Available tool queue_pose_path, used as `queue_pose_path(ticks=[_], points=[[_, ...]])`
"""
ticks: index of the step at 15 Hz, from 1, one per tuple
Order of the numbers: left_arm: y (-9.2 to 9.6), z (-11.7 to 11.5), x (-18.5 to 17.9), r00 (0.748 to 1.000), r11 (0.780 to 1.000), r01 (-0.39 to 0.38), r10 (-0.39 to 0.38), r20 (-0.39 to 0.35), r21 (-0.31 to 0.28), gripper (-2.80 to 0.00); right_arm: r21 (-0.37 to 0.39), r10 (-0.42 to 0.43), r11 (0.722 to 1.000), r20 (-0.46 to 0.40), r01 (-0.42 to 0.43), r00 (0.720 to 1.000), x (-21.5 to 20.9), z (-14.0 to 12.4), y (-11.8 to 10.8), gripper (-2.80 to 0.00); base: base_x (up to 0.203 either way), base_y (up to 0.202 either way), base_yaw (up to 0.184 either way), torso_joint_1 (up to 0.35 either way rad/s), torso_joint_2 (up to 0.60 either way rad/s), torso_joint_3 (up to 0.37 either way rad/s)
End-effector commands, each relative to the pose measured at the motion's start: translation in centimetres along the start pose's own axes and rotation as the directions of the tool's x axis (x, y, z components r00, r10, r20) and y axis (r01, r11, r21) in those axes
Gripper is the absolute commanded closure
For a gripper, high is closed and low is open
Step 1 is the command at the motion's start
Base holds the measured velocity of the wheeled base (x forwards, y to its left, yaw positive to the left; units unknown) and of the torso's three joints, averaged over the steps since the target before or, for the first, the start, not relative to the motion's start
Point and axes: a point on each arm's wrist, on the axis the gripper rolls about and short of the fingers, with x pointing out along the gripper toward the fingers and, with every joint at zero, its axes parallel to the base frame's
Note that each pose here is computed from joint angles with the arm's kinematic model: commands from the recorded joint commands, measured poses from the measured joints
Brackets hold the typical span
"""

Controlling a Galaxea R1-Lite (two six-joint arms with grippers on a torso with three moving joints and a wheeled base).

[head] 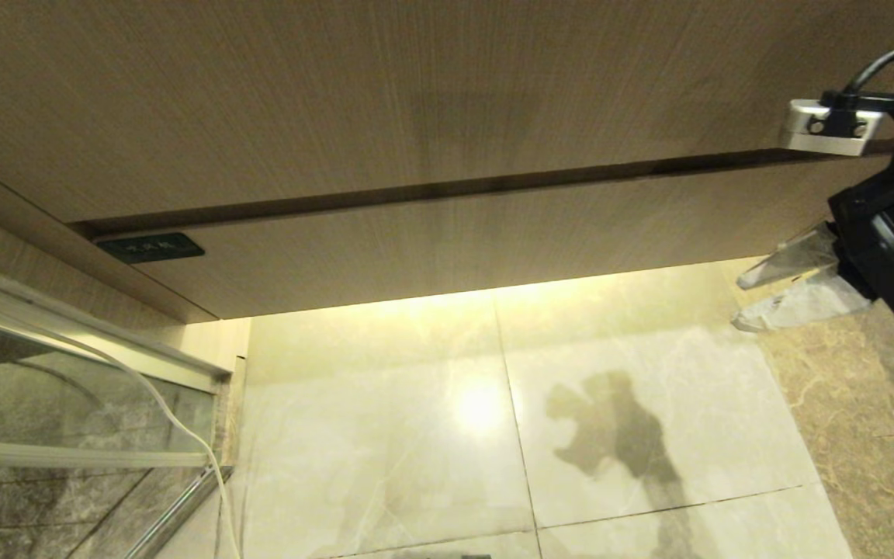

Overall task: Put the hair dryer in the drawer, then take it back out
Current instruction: Pull open the drawer

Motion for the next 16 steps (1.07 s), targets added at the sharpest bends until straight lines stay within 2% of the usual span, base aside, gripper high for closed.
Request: queue_pose_path(ticks=[1,2,4,5,6,8,9,10,11,12,14,16], points=[[0.0,0.0,0.0,1.000,1.000,0.000,0.000,-0.001,0.000,0.00,-0.079,-0.207,0.976,-0.035,0.204,0.978,2.3,1.4,-2.3,-2.80,0.000,0.000,0.000,0.000,0.00,0.000],[0.0,0.0,0.0,1.000,1.000,0.000,0.000,0.000,0.000,0.00,-0.174,-0.258,0.952,-0.025,0.250,0.966,3.0,1.8,-2.8,-2.80,0.000,0.000,0.000,0.000,0.00,0.000],[0.0,0.0,0.0,1.000,1.000,0.000,0.000,0.001,0.000,0.00,-0.365,-0.286,0.892,-0.001,0.266,0.958,3.9,1.9,-3.2,-2.80,0.000,0.000,0.000,0.000,0.00,0.000],[0.0,0.0,0.0,1.000,1.000,0.000,0.000,-0.001,0.000,0.00,-0.474,-0.297,0.835,0.042,0.281,0.954,4.3,2.0,-3.4,-2.80,0.000,0.000,0.000,0.000,0.00,0.000],[0.0,0.0,0.0,1.000,1.000,0.000,0.000,0.000,0.000,0.00,-0.536,-0.290,0.789,0.104,0.299,0.951,4.7,2.2,-3.6,-2.80,0.000,0.000,0.000,0.000,0.00,0.000],[0.0,0.0,0.0,1.000,1.000,0.000,0.000,-0.001,0.000,0.00,-0.591,-0.230,0.746,0.206,0.308,0.951,6.1,2.1,-3.9,-2.80,0.000,0.000,0.000,0.000,0.00,0.000],[0.0,0.0,0.0,1.000,1.000,0.000,0.000,-0.001,0.000,0.00,-0.624,-0.228,0.700,0.265,0.347,0.937,6.6,2.2,-4.2,-2.80,0.000,0.000,0.000,0.000,0.00,0.000],[0.0,0.0,0.0,1.000,1.000,0.000,0.000,-0.001,0.000,0.00,-0.658,-0.240,0.636,0.329,0.404,0.913,6.8,2.6,-4.6,-2.80,0.000,0.000,0.000,0.000,0.00,0.000],[0.0,0.0,0.0,1.000,1.000,0.000,0.000,0.000,0.000,0.00,-0.673,-0.242,0.583,0.390,0.454,0.889,7.0,2.8,-5.1,-2.80,0.000,0.000,0.000,0.000,0.00,0.000],[0.0,0.0,0.0,1.000,1.000,0.000,0.000,0.001,0.000,0.00,-0.675,-0.240,0.552,0.433,0.489,0.869,7.4,2.7,-5.8,-2.80,0.000,0.000,0.000,0.000,0.00,0.000],[0.0,0.0,0.0,1.000,1.000,0.000,0.000,0.000,0.000,0.00,-0.666,-0.254,0.534,0.462,0.521,0.850,7.4,2.5,-6.6,-2.80,0.000,0.000,0.000,0.000,0.00,0.000],[0.0,0.0,0.0,1.000,1.000,0.000,0.000,-0.001,0.000,0.00,-0.664,-0.264,0.539,0.451,0.518,0.853,7.4,2.2,-6.8,-2.80,0.000,0.000,0.000,0.000,0.00,0.000]])
